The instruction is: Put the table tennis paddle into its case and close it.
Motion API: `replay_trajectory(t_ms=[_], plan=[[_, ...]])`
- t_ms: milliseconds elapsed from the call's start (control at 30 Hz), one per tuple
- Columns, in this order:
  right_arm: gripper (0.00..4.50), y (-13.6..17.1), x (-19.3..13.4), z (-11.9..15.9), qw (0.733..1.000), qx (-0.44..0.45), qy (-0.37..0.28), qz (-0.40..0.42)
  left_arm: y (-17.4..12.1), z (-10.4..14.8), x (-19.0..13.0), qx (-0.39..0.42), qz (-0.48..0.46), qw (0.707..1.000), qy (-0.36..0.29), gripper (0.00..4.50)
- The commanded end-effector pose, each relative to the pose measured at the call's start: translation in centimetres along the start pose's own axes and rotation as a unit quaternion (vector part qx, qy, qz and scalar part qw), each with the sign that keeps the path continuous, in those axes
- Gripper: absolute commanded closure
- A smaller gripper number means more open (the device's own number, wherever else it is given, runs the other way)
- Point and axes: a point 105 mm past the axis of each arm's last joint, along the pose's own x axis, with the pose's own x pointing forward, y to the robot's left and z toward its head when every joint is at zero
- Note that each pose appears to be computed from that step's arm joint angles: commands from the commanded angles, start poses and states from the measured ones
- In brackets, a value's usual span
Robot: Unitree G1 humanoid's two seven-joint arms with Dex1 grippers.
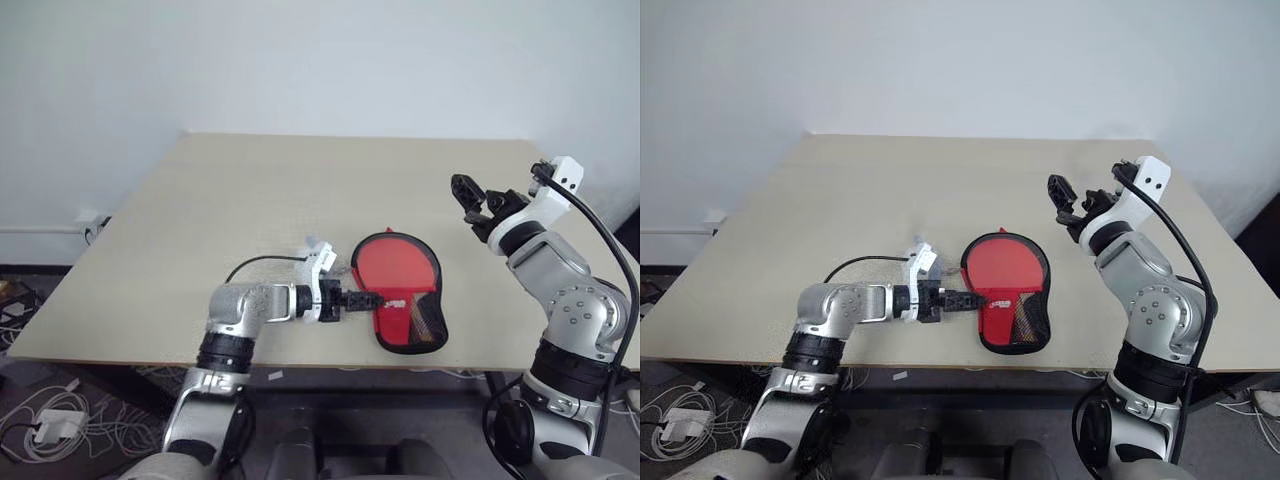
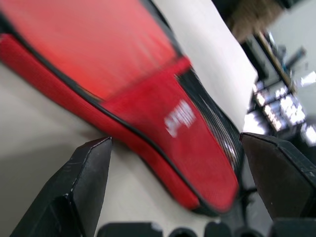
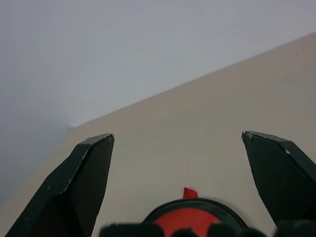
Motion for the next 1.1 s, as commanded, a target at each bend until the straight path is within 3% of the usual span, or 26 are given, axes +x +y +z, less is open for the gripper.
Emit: replay_trajectory(t_ms=[33, 333, 533, 667, 933, 1033, 1100], plan=[[0.00, 0.6, -0.2, 1.5, 1.000, -0.006, -0.028, 0.009, -1.0, -0.3, 1.1, -0.011, -0.007, 1.000, 0.021, 0.10], [0.00, 0.6, -0.5, 0.7, 1.000, -0.023, -0.009, 0.010, -1.6, -0.9, 2.8, -0.045, -0.002, 0.999, 0.030, 0.10], [0.00, 0.0, -2.3, -2.2, 0.983, -0.141, 0.104, 0.061, -2.7, -0.8, 4.1, -0.056, -0.018, 0.998, 0.033, 0.10], [0.00, -2.3, -3.5, -2.1, 0.971, -0.191, 0.133, 0.055, -3.4, -0.7, 4.5, -0.074, -0.030, 0.996, 0.031, 0.10], [0.00, -4.2, -3.5, -1.7, 0.972, -0.191, 0.134, 0.015, -4.4, -1.1, 5.2, -0.106, -0.048, 0.993, 0.031, 0.10], [0.00, -4.4, -3.5, -2.0, 0.972, -0.190, 0.139, 0.005, -4.5, -1.1, 5.4, -0.114, -0.047, 0.992, 0.028, 0.69], [0.00, -4.5, -3.5, -2.0, 0.972, -0.190, 0.139, 0.003, -4.6, -1.2, 5.3, -0.114, -0.047, 0.992, 0.030, 1.33]])
